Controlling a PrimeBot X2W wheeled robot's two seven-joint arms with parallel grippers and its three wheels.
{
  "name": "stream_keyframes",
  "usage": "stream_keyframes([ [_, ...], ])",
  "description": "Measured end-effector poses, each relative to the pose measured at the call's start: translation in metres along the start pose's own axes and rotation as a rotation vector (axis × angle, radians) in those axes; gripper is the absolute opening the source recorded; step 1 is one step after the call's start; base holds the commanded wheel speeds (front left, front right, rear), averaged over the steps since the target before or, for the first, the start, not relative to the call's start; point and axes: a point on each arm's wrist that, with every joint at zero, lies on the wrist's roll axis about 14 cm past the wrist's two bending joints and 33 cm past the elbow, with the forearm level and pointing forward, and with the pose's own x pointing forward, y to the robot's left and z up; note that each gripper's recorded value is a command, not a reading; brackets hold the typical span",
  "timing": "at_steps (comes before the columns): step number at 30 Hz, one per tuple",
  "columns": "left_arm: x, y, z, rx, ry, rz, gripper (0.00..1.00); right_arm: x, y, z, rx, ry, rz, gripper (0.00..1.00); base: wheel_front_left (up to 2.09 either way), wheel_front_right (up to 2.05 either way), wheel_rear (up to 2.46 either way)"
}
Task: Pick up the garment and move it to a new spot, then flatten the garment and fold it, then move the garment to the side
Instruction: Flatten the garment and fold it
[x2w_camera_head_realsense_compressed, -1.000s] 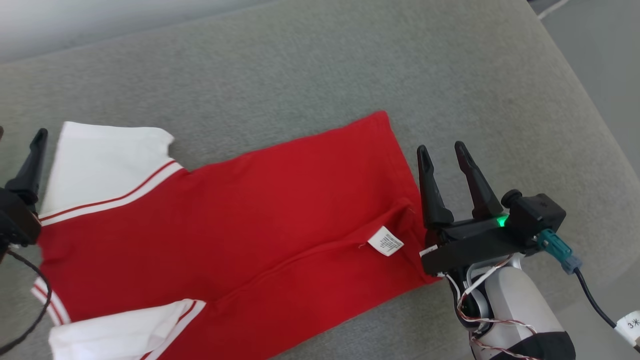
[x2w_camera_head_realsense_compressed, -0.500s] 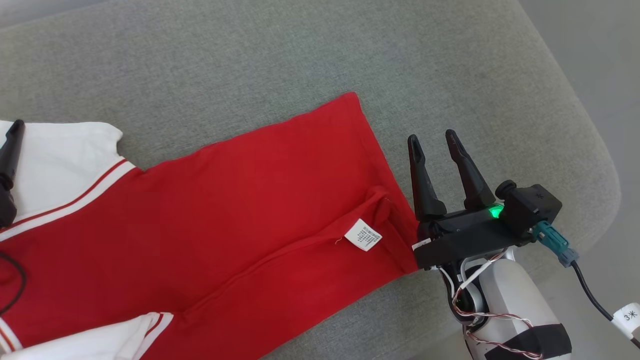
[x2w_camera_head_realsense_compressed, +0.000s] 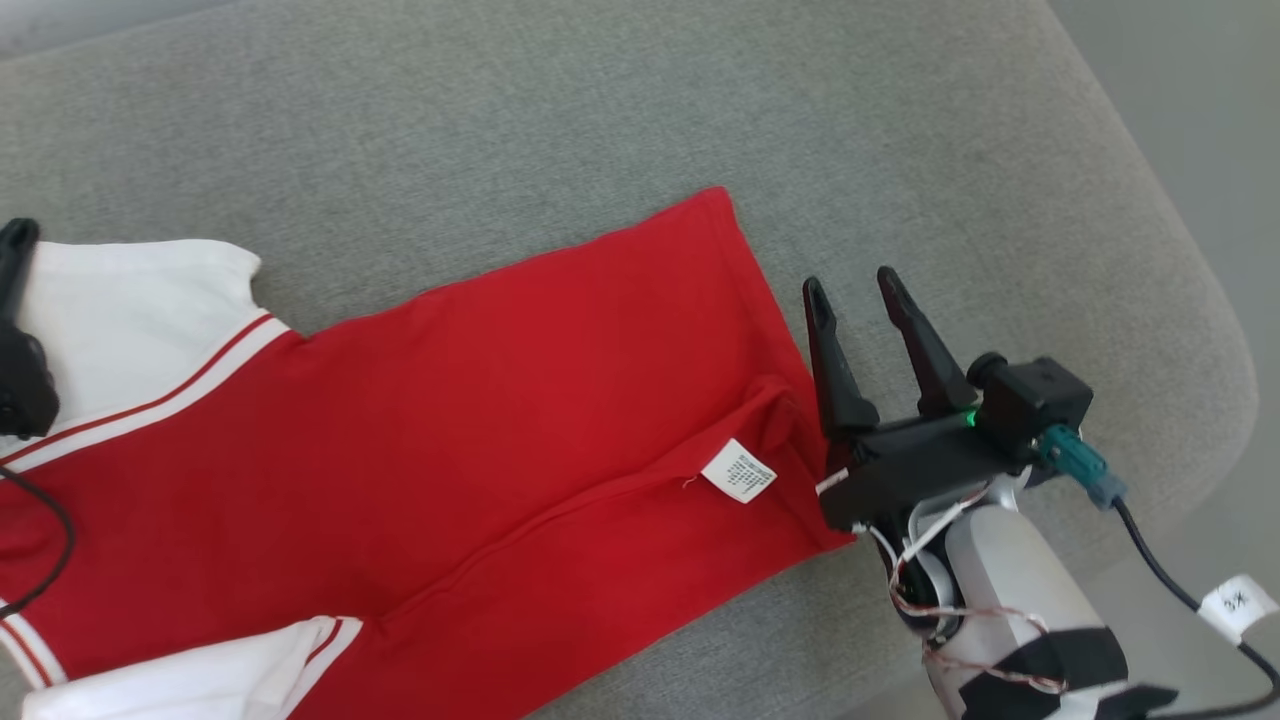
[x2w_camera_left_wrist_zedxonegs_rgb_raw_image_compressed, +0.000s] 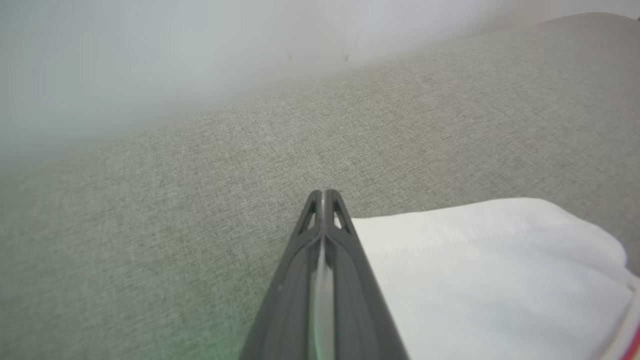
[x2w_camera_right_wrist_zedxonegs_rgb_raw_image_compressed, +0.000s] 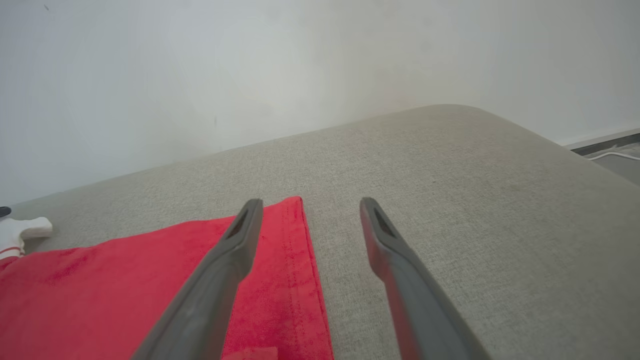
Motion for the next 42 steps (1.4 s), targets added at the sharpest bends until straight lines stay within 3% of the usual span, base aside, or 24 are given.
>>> stream_keyframes([
  [22, -0.031, -0.016, 0.042, 0.03, -0.156, -0.067, 0.0, 0.089, -0.008, -0.025, -0.027, 0.263, 0.018, 1.0, 0.0, 0.0, 0.0],
  [33, -0.035, -0.012, 0.04, 0.029, -0.172, -0.069, 0.0, 0.1, -0.026, -0.057, -0.045, 0.398, -0.04, 0.98, 0.0, 0.0, 0.0],
  [34, -0.036, -0.012, 0.039, 0.029, -0.171, -0.069, 0.0, 0.1, -0.026, -0.059, -0.045, 0.407, -0.041, 0.57, 0.0, 0.0, 0.0],
  [35, -0.036, -0.011, 0.038, 0.028, -0.17, -0.069, 0.0, 0.1, -0.027, -0.061, -0.048, 0.413, -0.042, 0.05, 0.0, 0.0, 0.0],
  [36, -0.035, -0.011, 0.038, 0.027, -0.17, -0.07, 0.0, 0.102, -0.027, -0.06, -0.05, 0.405, -0.044, 0.0, 0.0, 0.0, 0.0],
  [42, -0.037, -0.008, 0.041, 0.014, -0.189, -0.063, 0.0, 0.108, -0.029, -0.052, -0.078, 0.357, -0.044, 0.0, 0.0, 0.0, 0.0],
])
